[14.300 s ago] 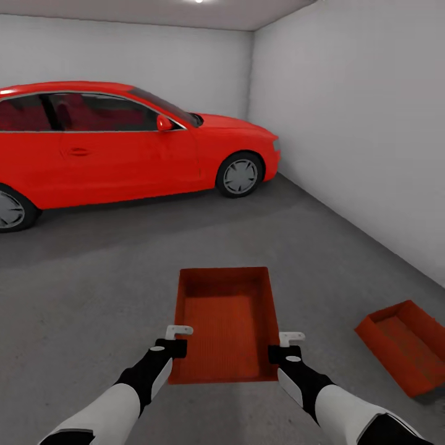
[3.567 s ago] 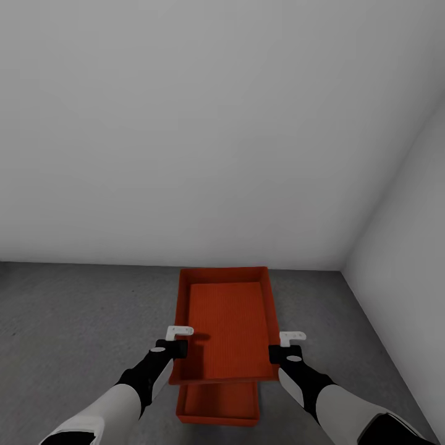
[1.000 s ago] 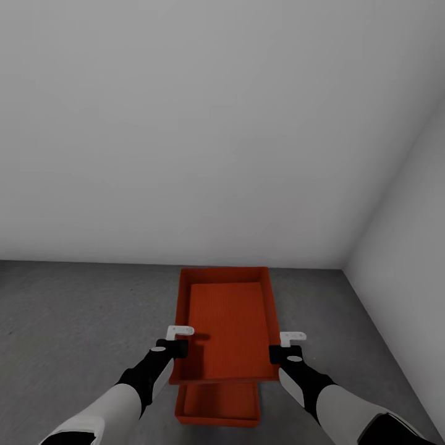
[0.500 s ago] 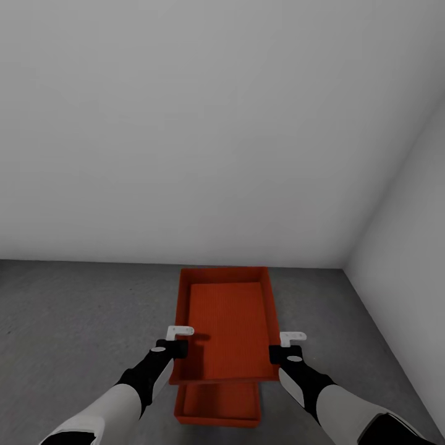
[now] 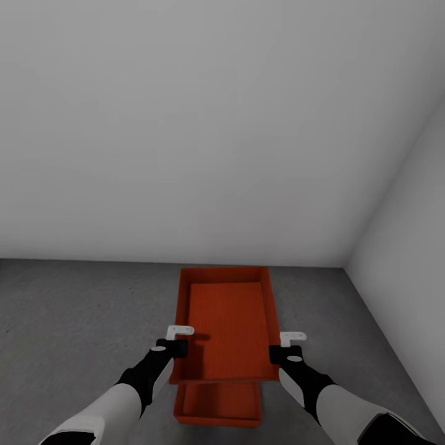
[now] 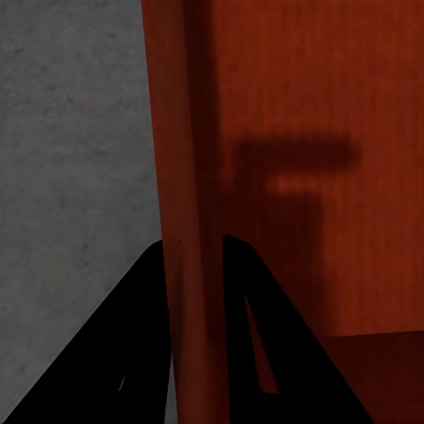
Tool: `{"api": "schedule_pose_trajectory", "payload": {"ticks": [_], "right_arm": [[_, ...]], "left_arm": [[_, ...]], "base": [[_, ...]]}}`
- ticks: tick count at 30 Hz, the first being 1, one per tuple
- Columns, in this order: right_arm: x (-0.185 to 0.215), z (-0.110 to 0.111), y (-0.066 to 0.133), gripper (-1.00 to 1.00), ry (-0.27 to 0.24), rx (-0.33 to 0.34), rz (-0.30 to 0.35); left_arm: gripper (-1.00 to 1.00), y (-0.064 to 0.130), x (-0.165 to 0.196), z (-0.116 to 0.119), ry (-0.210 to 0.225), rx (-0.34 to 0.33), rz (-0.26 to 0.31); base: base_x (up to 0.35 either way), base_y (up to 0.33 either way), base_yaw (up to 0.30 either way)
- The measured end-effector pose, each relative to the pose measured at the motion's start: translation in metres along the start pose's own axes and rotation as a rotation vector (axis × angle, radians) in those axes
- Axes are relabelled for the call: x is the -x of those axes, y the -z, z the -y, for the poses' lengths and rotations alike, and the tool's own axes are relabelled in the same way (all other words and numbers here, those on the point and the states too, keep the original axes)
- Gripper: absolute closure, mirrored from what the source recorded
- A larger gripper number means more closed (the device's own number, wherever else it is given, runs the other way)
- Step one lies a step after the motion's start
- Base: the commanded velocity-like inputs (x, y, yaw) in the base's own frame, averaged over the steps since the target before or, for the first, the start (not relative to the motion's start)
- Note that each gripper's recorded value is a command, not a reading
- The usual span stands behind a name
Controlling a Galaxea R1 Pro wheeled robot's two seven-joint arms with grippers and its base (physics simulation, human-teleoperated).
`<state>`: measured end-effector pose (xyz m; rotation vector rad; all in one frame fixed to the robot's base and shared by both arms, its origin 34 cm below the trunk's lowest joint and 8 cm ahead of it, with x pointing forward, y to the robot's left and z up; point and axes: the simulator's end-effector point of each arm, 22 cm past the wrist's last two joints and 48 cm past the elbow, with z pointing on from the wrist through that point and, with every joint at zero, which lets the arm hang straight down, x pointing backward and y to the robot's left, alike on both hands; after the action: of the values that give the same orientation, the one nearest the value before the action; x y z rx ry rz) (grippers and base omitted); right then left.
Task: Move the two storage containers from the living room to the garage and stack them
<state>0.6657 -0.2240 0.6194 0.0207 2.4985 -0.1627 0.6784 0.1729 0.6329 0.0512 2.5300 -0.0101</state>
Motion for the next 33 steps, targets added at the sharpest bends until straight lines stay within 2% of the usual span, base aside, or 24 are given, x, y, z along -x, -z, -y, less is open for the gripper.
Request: {"api": "schedule_pose_trajectory", "payload": {"ticks": [33], "right_arm": [[-0.051,-0.008,-0.051,1.00,0.005,0.000,-0.041]], "left_arm": [[1.00,-0.054,-0.050,0.000,0.001,-0.001,-0.041]], "base": [[0.000,0.000,0.000]]}}
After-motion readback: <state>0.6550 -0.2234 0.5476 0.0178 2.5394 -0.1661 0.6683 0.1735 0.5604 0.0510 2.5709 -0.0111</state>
